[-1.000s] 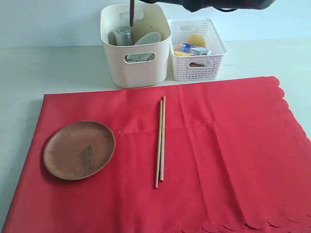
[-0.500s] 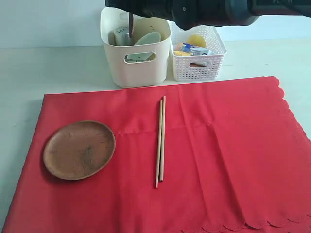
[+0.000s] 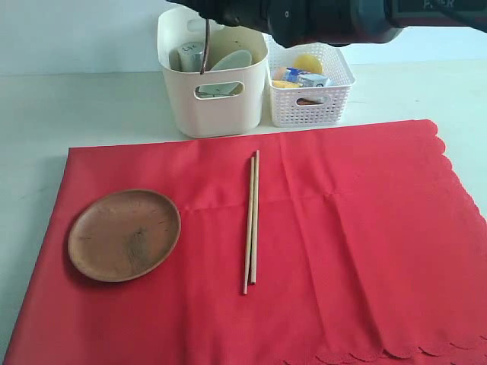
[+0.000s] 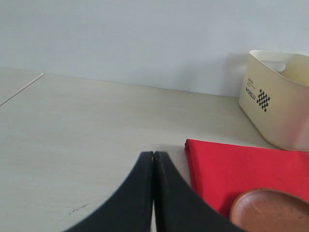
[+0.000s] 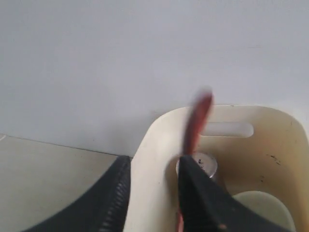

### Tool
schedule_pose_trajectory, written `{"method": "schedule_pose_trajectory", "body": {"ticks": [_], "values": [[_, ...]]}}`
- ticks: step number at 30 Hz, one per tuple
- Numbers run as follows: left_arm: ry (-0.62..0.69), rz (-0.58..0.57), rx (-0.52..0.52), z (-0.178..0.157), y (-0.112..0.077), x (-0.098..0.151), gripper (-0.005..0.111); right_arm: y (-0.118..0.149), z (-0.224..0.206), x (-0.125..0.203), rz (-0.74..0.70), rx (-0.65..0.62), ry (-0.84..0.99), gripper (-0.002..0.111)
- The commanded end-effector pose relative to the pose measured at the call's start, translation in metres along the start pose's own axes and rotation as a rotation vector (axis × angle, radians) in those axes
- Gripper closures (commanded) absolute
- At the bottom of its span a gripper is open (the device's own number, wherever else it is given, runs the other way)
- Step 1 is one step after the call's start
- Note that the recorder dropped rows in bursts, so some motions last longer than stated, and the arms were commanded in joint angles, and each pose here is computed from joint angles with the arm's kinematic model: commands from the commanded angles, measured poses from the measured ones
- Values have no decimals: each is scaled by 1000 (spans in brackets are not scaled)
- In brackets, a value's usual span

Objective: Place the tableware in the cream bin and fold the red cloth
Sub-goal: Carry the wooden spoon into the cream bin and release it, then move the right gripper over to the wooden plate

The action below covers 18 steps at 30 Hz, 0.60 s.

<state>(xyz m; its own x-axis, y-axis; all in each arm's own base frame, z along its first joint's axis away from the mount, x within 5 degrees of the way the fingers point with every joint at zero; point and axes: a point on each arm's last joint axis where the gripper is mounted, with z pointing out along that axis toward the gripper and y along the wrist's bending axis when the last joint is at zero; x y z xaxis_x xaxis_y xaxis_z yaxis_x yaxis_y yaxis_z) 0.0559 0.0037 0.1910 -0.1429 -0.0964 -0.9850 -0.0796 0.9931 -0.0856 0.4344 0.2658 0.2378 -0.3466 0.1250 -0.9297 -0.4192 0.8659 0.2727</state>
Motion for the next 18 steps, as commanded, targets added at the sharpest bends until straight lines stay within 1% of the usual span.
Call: {"method": "schedule_pose_trajectory", "body": {"ticks": [1, 3, 6, 8, 10, 11, 13, 16, 17, 18], "values": [[-21, -6, 3, -1, 0, -2, 105, -2, 0, -5, 11, 2, -33, 55], [-21, -6, 3, -1, 0, -2, 105, -2, 0, -5, 11, 2, -33, 47], [-21, -6, 3, -1, 0, -2, 105, -1, -1, -7, 20, 1, -29, 40], [-21, -6, 3, -1, 0, -2, 105, 1, -5, -11, 21, 0, -13, 39], [-21, -6, 3, -1, 0, -2, 105, 3, -11, -18, 51, 0, 14, 39], [-21, -6, 3, -1, 0, -2, 105, 7, -20, -25, 77, -1, 63, 39], [-21, -6, 3, -1, 0, -2, 105, 12, -35, -34, 74, -5, 141, 39], [-21, -6, 3, -1, 0, -2, 105, 17, -53, -43, 39, -10, 236, 39], [-21, -6, 3, -1, 0, -2, 105, 20, -63, -48, -11, -19, 286, 39], [-21, -6, 3, -1, 0, -2, 105, 21, -68, -50, -28, -23, 307, 39]]}}
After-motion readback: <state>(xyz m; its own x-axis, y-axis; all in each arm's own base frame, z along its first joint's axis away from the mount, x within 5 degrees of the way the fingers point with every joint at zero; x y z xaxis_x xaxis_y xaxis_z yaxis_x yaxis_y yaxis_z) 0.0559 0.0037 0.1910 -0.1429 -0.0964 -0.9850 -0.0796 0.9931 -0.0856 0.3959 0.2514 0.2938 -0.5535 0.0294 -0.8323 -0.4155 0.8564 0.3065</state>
